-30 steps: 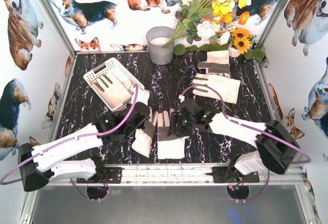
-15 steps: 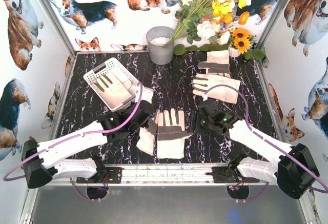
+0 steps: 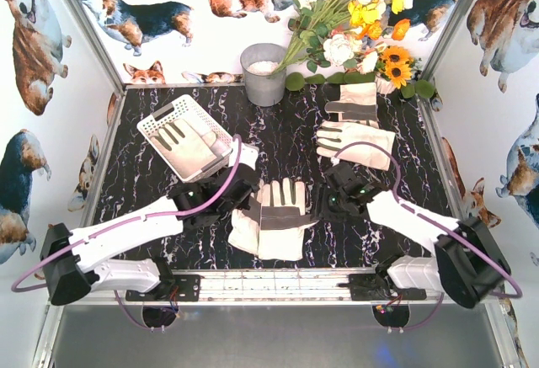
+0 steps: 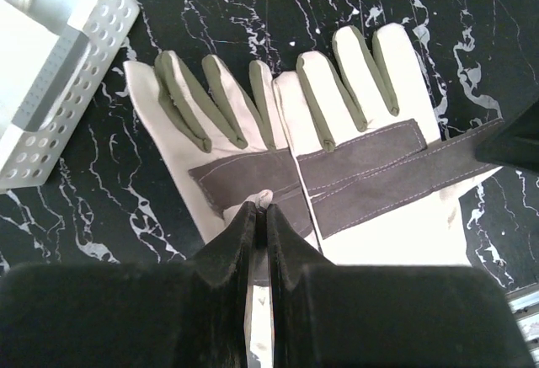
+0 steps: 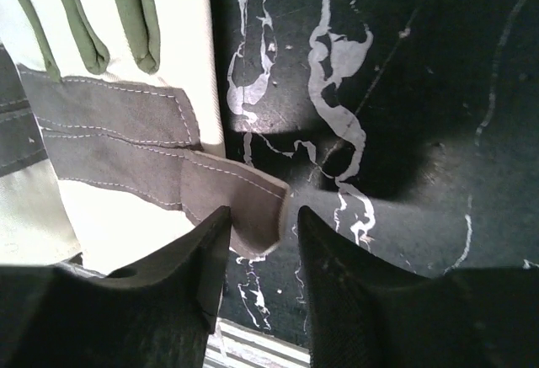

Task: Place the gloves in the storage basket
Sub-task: Turn over the glove at the center of the board, then pair the glove with the glove.

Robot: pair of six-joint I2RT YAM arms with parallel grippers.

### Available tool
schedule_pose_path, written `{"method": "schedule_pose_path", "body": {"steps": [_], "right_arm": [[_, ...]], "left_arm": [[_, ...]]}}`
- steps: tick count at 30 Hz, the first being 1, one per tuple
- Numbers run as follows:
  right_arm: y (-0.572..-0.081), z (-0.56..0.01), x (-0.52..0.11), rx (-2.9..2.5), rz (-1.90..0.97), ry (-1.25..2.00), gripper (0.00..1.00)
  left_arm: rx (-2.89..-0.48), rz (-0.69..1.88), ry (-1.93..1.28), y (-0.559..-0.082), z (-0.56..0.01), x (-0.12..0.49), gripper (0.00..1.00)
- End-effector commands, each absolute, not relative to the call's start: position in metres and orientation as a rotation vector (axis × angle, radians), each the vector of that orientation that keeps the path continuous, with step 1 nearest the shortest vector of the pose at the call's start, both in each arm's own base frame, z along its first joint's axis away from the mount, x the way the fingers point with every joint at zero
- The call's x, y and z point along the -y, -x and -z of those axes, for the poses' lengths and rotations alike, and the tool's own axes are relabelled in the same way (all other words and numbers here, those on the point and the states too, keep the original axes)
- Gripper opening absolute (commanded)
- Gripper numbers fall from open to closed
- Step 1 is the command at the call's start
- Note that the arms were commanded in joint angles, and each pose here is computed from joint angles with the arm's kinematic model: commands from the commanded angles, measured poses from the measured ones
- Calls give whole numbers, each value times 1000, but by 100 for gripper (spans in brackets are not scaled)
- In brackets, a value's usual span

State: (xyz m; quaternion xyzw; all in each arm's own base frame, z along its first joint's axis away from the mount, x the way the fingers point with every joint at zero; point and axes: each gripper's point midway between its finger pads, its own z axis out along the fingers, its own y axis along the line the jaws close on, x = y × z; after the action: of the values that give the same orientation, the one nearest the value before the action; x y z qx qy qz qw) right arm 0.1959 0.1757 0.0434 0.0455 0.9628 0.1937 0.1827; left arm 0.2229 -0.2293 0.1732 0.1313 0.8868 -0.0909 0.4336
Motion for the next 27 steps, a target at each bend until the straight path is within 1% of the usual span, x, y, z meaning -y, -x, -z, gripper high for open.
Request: {"method": "schedule_pose_path", "body": {"steps": [1,3,5,8,9,12,19,22,27], "right_arm": [[-203,-41,-194,-2707,-655,-103,37],[-201,-36,-196,-2719,-671,-109,30],[-199,-32,-196,-2726,-675,-115,20],[-195,-25,-193,-2741,-664,-124,11],[-194,-23,-192,-2746,-658,-126,9],[-191,-17,-190,-2761,-647,-132,9],[-190,-12,-190,-2766,-644,-145,9],[-191,-11,-190,-2769,-641,-142,9],[-192,-9,-192,-2771,-650,-143,8]], "left_arm": [[-2183,325,-314,-228,-186,254,0],[-2176,369,-308,-229,-186,264,0],[-2167,428,-303,-228,-185,277,0],[-2150,532,-289,-226,-186,300,0],[-2144,563,-288,-226,-185,309,0],[-2125,653,-279,-224,-185,334,0],[-2170,743,-271,-211,-156,372,0],[-2199,741,-237,-206,-144,379,0],[-2210,777,-81,-206,-134,381,0]]}}
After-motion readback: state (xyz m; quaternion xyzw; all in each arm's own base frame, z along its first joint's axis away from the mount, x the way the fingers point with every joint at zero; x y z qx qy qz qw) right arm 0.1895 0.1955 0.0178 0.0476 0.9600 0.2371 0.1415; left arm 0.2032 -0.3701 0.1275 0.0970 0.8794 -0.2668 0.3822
